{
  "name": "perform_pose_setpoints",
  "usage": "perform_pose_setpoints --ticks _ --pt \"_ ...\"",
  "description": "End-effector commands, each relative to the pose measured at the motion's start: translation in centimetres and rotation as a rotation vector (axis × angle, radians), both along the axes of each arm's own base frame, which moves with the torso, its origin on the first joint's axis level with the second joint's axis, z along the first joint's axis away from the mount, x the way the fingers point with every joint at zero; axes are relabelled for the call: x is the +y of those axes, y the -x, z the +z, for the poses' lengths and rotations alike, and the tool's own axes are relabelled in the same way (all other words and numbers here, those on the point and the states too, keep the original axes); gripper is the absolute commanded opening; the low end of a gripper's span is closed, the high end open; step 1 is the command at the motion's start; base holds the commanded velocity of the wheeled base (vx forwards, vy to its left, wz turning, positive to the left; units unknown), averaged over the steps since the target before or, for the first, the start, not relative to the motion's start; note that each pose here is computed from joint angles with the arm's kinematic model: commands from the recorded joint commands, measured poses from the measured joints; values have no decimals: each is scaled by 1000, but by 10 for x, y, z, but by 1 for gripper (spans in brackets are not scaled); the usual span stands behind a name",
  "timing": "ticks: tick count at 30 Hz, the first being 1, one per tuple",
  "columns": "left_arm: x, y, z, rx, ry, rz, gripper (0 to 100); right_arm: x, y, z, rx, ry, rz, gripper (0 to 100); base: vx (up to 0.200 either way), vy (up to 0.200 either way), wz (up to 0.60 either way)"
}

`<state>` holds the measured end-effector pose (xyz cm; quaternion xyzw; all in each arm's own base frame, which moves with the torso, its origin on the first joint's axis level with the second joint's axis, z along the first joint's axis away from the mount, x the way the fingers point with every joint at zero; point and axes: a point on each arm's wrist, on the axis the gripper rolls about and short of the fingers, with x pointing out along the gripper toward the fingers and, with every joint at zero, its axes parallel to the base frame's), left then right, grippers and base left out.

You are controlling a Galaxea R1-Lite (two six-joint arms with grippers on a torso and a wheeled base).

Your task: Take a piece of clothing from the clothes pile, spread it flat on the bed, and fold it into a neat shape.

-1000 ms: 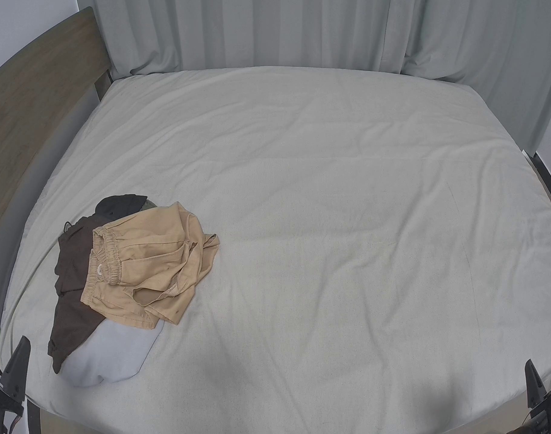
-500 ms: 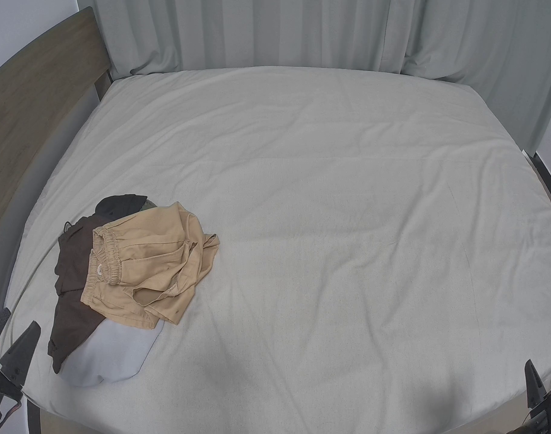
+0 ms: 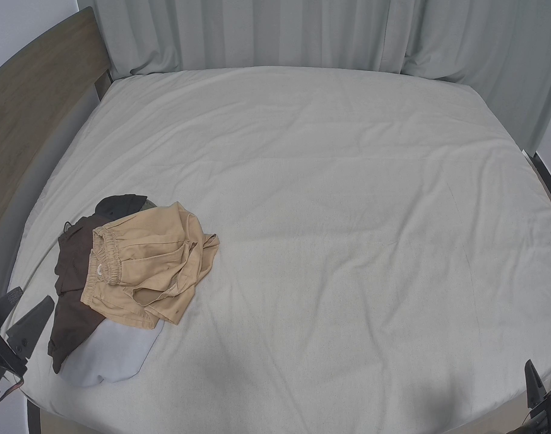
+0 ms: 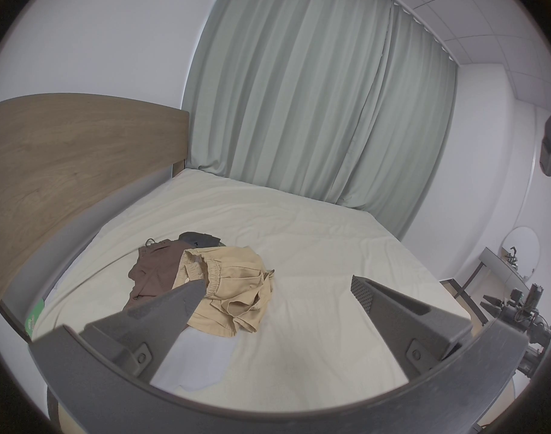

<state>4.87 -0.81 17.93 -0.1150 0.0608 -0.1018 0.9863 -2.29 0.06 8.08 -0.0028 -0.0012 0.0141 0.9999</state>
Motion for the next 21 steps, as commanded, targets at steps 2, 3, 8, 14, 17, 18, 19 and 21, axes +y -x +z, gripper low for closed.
perform_pose_setpoints --ticks 2,3,8,14,17,18,19,21 --pt "-2 -16 0 56 -5 -2 100 0 0 -5 1 1 1 100 0 0 0" --pt "-2 -17 0 61 -5 -5 100 0 0 -5 1 1 1 100 0 0 0" --pt "-4 -25 -2 103 21 -53 100 0 0 -5 1 1 1 100 0 0 0" --pt "-5 -34 -4 134 22 -62 100 0 0 -5 1 1 1 100 0 0 0" --pt "-6 -45 -3 128 22 -63 100 0 0 -5 1 -1 1 100 0 0 0" --pt "-7 -46 -3 129 22 -63 100 0 0 -5 1 -1 1 100 0 0 0" --pt "-7 -50 -3 132 22 -65 100 0 0 -5 1 -1 1 100 0 0 0" --pt "-8 -54 -4 139 24 -81 100 0 0 -5 1 -1 1 100 0 0 0"
